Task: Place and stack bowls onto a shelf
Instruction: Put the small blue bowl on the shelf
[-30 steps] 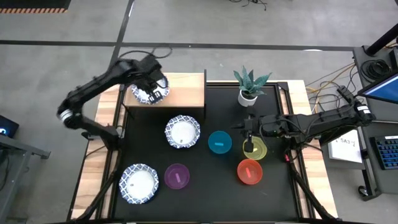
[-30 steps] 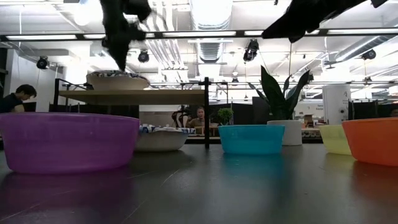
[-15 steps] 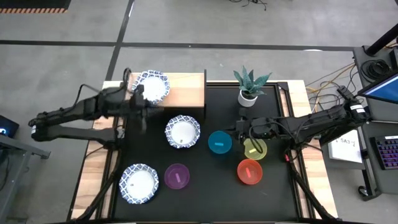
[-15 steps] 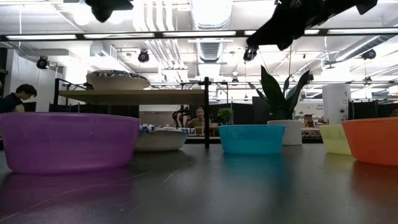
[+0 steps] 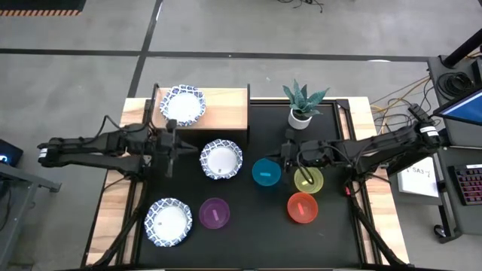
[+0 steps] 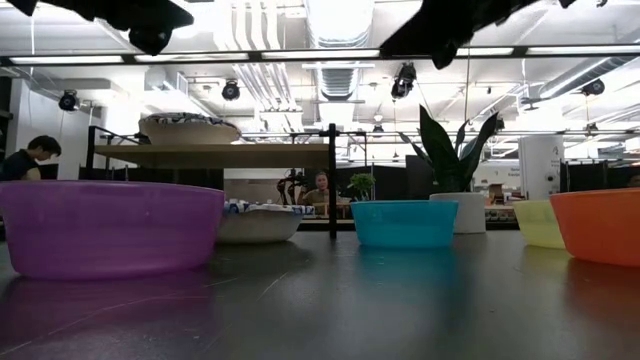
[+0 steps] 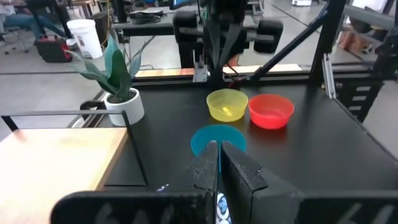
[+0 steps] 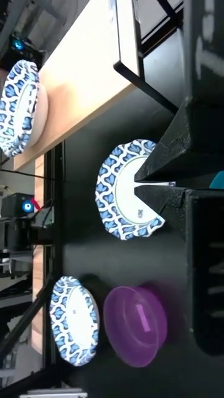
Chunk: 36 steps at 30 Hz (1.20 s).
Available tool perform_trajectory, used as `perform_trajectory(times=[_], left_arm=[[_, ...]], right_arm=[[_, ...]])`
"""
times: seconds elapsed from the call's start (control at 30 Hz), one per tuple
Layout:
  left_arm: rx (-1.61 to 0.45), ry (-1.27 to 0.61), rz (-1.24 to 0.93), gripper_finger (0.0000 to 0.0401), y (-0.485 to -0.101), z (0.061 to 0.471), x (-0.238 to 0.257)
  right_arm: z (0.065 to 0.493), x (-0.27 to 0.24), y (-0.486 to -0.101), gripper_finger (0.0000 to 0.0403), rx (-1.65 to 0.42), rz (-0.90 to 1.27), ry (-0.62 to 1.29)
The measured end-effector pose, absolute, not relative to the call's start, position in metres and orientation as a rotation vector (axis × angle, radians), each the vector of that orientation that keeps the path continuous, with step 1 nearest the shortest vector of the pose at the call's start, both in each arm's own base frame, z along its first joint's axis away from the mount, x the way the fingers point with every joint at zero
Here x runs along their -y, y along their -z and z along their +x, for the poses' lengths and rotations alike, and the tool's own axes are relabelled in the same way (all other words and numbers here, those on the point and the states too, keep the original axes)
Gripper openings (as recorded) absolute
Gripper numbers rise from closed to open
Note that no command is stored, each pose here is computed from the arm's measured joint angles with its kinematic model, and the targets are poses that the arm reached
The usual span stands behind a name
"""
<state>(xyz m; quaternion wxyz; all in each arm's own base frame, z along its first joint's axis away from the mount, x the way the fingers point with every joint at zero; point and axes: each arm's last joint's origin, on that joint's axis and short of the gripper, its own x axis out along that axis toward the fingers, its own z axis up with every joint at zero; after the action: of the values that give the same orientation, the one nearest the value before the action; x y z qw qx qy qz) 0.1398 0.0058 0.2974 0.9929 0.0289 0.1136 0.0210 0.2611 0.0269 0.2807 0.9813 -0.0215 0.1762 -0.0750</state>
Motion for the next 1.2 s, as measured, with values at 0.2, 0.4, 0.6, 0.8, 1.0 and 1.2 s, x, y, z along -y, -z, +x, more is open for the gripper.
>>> perform_trajectory(times=[0.2,0.4,0.6,0.8,1.0,1.2], left_arm=[[-0.202,-0.033,0.161,0.0,-0.291,0.142,-0.006],[-0.192,-0.029,0.221,0.0,-0.292,0.141,-0.006],[-0.193,-0.029,0.223,0.0,-0.291,0.141,-0.006],[-0.209,-0.028,0.217,0.0,-0.286,0.14,-0.006],[-0.218,-0.029,0.199,0.0,-0.282,0.141,-0.006],[-0.215,-0.028,0.21,0.0,-0.283,0.14,-0.006]], right_arm=[[0.262,-0.027,-0.298,0.0009,-0.401,-0.017,0.157],[0.261,-0.027,-0.313,0.0009,-0.418,0.022,0.168],[0.274,-0.029,-0.316,0.0009,-0.441,0.02,0.17],[0.298,-0.032,-0.314,0.0009,-0.628,-0.028,0.175],[0.319,-0.035,-0.311,0.0009,-0.848,-0.062,0.16],[0.333,-0.038,-0.299,0.0009,-1.035,-0.082,0.147]])
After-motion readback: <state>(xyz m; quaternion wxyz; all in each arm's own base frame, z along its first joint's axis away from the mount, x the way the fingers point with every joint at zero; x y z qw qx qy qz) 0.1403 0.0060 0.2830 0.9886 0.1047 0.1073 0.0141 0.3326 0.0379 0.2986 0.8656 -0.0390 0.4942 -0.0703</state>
